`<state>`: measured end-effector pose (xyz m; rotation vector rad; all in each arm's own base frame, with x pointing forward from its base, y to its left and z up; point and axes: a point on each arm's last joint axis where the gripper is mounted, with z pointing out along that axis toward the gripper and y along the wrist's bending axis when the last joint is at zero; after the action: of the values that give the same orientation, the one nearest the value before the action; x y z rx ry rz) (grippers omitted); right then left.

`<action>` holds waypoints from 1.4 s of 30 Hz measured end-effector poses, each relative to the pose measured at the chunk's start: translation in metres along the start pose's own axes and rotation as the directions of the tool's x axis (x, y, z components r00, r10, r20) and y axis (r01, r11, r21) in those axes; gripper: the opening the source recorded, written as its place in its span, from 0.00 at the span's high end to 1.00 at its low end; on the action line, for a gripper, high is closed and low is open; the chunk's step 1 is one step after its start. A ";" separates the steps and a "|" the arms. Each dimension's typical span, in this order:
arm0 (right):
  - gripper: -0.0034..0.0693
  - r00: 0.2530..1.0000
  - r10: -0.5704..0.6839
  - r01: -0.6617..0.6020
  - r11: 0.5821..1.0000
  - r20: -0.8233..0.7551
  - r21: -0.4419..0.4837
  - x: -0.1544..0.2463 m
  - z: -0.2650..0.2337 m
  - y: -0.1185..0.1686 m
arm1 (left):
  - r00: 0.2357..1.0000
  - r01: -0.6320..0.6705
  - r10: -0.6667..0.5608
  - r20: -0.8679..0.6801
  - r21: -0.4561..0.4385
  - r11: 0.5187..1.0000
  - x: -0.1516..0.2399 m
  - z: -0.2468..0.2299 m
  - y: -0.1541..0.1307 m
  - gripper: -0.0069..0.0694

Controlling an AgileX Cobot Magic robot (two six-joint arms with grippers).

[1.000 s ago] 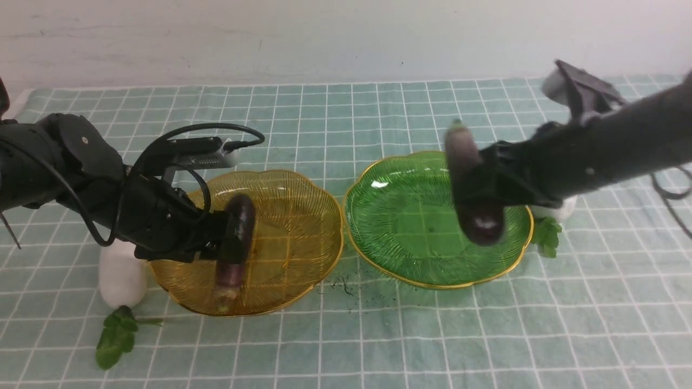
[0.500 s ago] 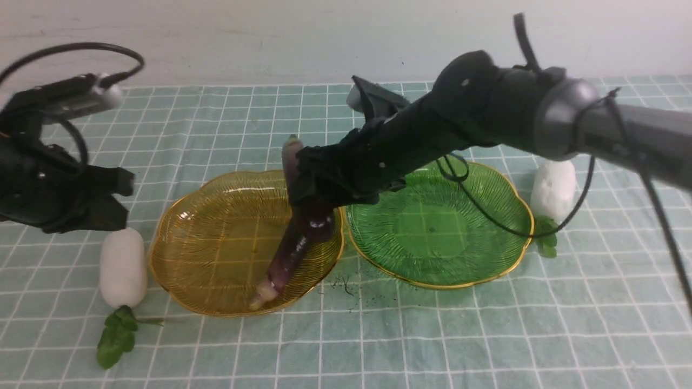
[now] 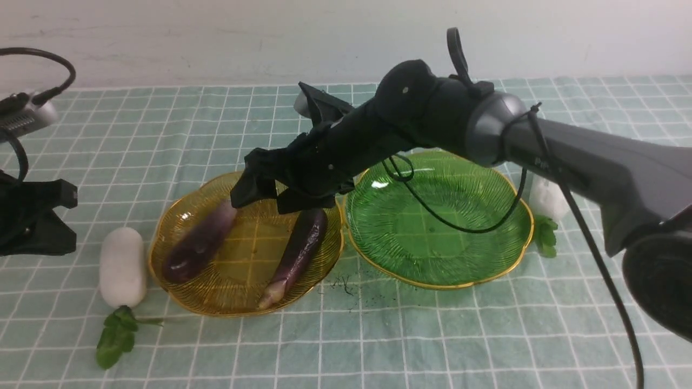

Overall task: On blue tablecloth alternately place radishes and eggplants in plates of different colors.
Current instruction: 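Pick up the eggplant and place it on the yellow plate with the right gripper, then pick up the white radish and place it on the plate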

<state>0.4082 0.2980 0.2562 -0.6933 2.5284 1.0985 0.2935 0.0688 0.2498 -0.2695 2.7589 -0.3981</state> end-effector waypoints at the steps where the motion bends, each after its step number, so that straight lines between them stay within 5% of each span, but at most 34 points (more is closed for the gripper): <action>1: 0.20 1.000 -0.012 0.012 1.000 -0.005 0.020 -0.004 -0.012 -0.001 | 1.000 0.000 0.000 -0.003 -0.001 1.000 -0.001 0.003 0.001 0.52; 8: 0.40 0.991 -0.055 0.028 0.977 0.123 0.213 -0.027 -0.097 -0.002 | 0.999 -0.053 0.053 0.005 -0.019 0.998 -0.011 0.034 0.001 0.15; 13: 0.49 0.975 -0.120 0.061 0.953 0.186 0.297 -0.027 -0.145 0.020 | 0.999 -0.026 0.027 0.036 -0.037 0.999 -0.018 0.055 0.006 0.05; 21: 0.52 0.950 -0.214 0.111 0.912 0.226 0.395 -0.021 -0.188 0.046 | 0.999 0.007 -0.005 0.037 -0.045 0.999 -0.021 0.074 0.014 0.12; 29: 0.52 0.949 -0.217 0.098 0.891 0.228 0.443 -0.019 -0.196 0.047 | 1.000 0.029 -0.029 0.006 -0.041 0.999 -0.020 0.088 0.018 0.29; 34: 0.53 0.949 -0.226 0.092 0.866 0.221 0.492 -0.019 -0.199 0.044 | 1.000 0.026 -0.026 0.002 -0.041 0.999 -0.020 0.086 0.018 0.30; 38: 0.55 0.945 -0.244 0.088 0.831 0.218 0.549 -0.018 -0.208 0.042 | 1.000 0.008 -0.008 0.018 -0.037 0.999 -0.021 0.073 0.013 0.30; 42: 0.60 0.934 -0.291 0.089 0.750 0.207 0.655 -0.016 -0.227 0.041 | 0.992 -0.035 0.036 0.125 -0.016 0.999 -0.033 0.029 -0.005 0.30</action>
<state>0.3818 0.1586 0.4386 -0.5224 2.2732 0.1933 0.3351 0.0645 0.2355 -0.2399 2.6405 -0.3408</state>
